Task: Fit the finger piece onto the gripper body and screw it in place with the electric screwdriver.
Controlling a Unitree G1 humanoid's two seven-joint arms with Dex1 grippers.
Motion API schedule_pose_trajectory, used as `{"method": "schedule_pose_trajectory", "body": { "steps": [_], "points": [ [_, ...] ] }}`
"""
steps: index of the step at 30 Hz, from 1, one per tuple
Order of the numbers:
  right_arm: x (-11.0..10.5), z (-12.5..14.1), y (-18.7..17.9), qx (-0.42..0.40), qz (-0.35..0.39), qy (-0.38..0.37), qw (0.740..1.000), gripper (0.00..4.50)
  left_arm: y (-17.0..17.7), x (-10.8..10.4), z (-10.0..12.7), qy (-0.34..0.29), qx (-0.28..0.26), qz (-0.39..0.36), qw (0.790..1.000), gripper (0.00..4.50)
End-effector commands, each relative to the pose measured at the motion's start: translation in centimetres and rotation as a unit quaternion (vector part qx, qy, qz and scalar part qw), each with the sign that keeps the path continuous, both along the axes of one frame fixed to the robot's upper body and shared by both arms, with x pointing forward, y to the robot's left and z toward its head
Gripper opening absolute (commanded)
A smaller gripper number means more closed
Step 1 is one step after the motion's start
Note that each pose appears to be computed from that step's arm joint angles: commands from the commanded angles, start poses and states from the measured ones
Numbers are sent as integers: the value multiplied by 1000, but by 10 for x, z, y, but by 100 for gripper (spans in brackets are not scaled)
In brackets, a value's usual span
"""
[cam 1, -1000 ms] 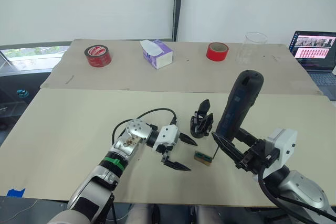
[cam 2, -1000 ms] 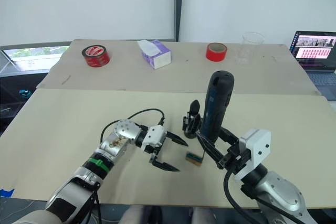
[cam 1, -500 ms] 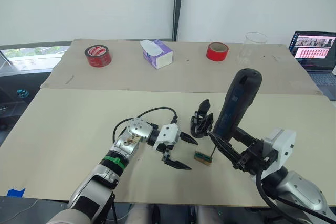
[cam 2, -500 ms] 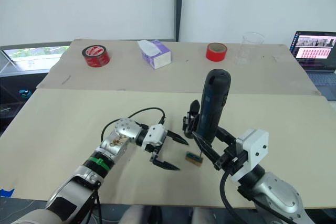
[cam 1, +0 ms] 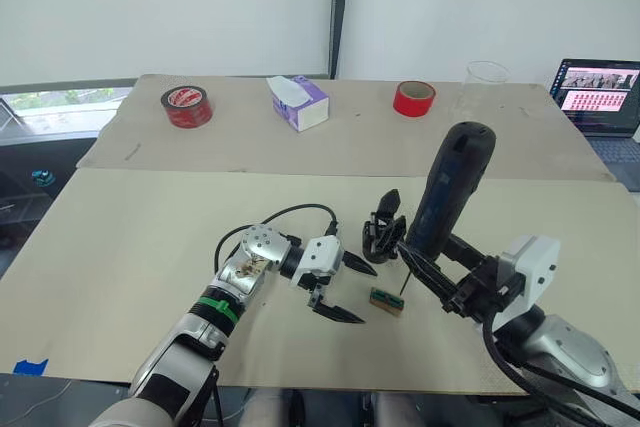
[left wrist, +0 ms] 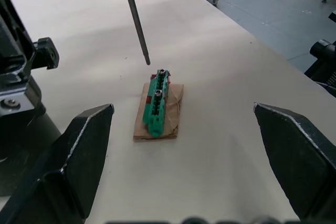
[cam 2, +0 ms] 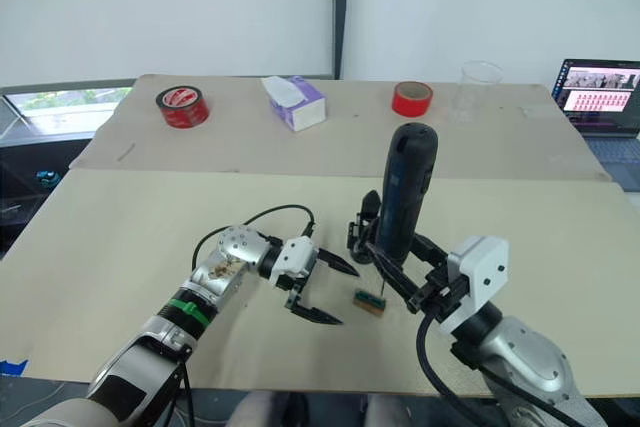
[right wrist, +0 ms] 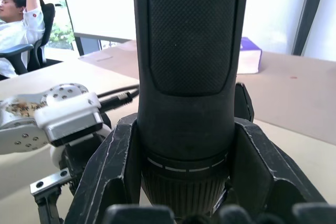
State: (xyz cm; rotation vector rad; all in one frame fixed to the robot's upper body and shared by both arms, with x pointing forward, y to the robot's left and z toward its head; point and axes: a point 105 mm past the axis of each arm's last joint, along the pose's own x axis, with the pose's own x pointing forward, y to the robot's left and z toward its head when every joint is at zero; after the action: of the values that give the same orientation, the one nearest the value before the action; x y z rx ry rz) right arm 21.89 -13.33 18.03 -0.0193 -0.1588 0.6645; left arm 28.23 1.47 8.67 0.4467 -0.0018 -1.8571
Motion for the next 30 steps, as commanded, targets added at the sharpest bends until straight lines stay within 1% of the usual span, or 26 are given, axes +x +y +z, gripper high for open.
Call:
{"method": "schedule_pose_trajectory", "body": {
  "steps": [1, 15, 30],
  "points": [
    [-4, 12, 3, 0, 9, -32, 999, 190, -2, 2, 12, -17, -15, -5, 1000, 450],
    [-9, 21, 2, -2, 14, -43, 999, 190, -2, 2, 11, -19, -15, -4, 1000, 450],
    [-8, 12, 3, -1, 19, -28, 999, 190, -3, 2, 12, -20, -16, -5, 1000, 450]
  ]
}}
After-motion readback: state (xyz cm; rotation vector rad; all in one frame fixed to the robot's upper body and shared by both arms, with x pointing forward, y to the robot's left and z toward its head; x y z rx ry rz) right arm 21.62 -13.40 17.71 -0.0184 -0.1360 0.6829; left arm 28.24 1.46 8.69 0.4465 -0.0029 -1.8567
